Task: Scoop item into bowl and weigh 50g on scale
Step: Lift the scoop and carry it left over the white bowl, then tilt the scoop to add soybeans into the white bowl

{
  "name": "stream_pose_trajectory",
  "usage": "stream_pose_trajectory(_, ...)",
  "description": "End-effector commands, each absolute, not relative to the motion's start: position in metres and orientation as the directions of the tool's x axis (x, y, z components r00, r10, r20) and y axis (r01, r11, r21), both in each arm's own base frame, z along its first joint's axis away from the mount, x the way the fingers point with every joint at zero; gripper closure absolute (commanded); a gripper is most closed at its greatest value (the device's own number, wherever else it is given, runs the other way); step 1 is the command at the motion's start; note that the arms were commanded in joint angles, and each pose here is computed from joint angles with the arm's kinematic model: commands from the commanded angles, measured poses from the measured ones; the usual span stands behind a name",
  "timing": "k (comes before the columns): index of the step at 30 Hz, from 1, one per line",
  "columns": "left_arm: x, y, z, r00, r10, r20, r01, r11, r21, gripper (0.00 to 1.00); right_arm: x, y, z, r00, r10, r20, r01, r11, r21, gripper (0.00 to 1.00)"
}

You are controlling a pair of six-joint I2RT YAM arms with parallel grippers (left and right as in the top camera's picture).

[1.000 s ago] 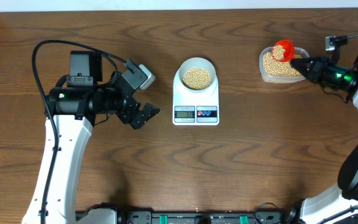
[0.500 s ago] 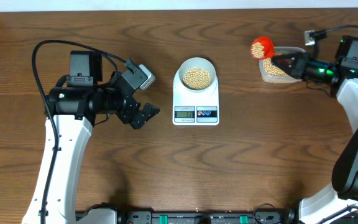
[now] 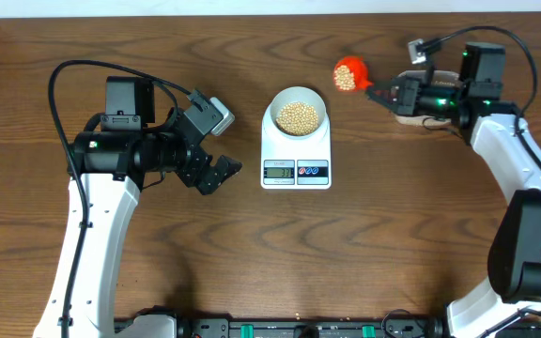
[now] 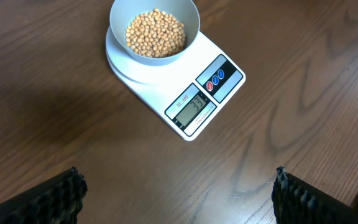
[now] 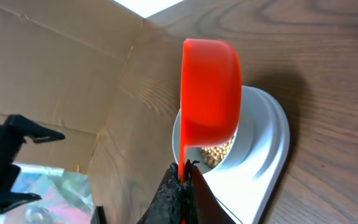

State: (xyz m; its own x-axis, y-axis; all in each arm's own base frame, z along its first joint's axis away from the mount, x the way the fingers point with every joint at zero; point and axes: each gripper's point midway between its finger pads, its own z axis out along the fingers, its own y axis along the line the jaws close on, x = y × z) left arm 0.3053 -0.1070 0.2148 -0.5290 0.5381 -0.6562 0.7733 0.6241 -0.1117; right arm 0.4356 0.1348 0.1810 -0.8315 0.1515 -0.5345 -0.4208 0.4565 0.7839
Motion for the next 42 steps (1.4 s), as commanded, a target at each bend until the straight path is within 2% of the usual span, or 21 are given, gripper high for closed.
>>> stream_pose_trajectory(1, 0.309, -0.105, 0.227, -0.513, 0.534, -0.672, 0.770, 0.632, -0.085, 0.02, 0.431, 0.151, 0.174, -0.802, 0.080, -0.592, -0.498, 0.457, 0.737, 0.99)
stream_pose_trajectory(8, 0.309, -0.105, 0.227, -0.513, 0.534, -0.672, 0.770, 0.632, -0.085, 0.02, 0.422, 0.177, 0.171, -0.703, -0.049, -0.709, -0.652, 0.441, 0.617, 0.99)
stream_pose_trajectory(16, 0.309, -0.105, 0.227, -0.513, 0.534, -0.672, 0.770, 0.632, -0.086, 0.02, 0.423, 0.197, 0.144, -0.635, -0.196, -0.748, -0.701, 0.554, 0.450, 0.99)
stream_pose_trajectory(22, 0.309, -0.105, 0.227, -0.513, 0.534, -0.672, 0.770, 0.632, -0.085, 0.02, 0.424, 0.209, 0.132, -0.556, -0.309, -0.771, -0.752, 0.582, 0.309, 0.99)
stream_pose_trajectory(42, 0.309, -0.105, 0.227, -0.513, 0.534, -0.672, 0.770, 0.632, -0.085, 0.02, 0.425, 0.209, 0.129, -0.539, -0.333, -0.774, -0.758, 0.592, 0.273, 0.99)
